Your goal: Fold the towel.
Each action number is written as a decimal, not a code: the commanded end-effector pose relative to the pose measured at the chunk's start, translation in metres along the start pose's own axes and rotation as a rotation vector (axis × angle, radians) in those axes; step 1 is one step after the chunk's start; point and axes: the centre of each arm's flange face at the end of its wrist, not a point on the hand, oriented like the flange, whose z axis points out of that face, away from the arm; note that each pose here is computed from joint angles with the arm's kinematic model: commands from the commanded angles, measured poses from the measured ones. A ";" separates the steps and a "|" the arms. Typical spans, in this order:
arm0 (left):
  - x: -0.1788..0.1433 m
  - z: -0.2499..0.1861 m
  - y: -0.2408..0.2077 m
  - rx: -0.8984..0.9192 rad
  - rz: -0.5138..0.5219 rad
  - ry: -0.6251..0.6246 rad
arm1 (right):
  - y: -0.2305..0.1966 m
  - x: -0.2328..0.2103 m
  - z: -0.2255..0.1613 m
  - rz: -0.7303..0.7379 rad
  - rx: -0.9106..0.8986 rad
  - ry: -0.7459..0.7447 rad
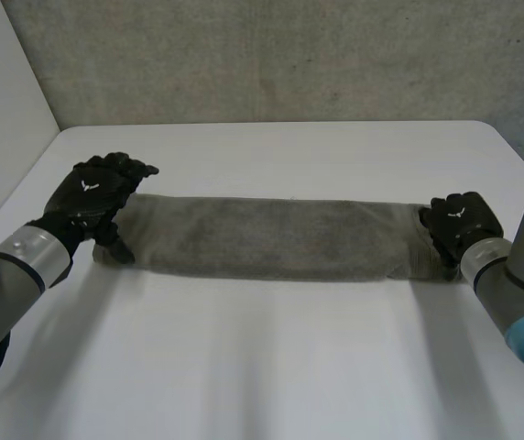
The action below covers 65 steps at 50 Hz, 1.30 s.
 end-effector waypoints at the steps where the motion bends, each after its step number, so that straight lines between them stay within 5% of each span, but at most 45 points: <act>1: 0.005 -0.002 0.013 -0.010 -0.010 0.000 | 0.021 -0.008 0.020 0.000 -0.016 0.002; 19: 0.007 -0.003 0.015 -0.008 -0.009 0.004 | 0.039 0.050 0.034 0.028 -0.088 0.145; 25: 0.006 -0.003 0.012 0.000 -0.007 0.000 | 0.040 0.112 0.034 -0.102 -0.149 0.326; 31: 0.006 -0.003 0.011 0.003 -0.016 0.000 | -0.012 0.153 0.024 -0.234 -0.076 0.543; 36: 0.006 -0.003 0.011 0.004 -0.015 -0.001 | -0.094 0.077 0.008 -0.261 0.197 0.404; 38: 0.006 -0.003 0.011 0.003 -0.016 0.000 | -0.127 0.015 -0.010 -0.276 0.341 0.261; 41: 0.005 -0.003 0.011 0.004 -0.015 -0.002 | -0.138 -0.017 -0.018 -0.301 0.407 0.187; 45: 0.004 -0.002 0.011 0.011 -0.011 -0.005 | -0.152 -0.112 -0.041 -0.363 0.588 -0.033; 49: 0.005 -0.002 0.011 0.010 -0.012 -0.004 | -0.125 -0.174 -0.039 -0.468 0.550 -0.183; 65: 0.007 -0.003 0.017 0.010 -0.011 -0.001 | -0.081 -0.208 -0.021 -0.520 0.423 -0.317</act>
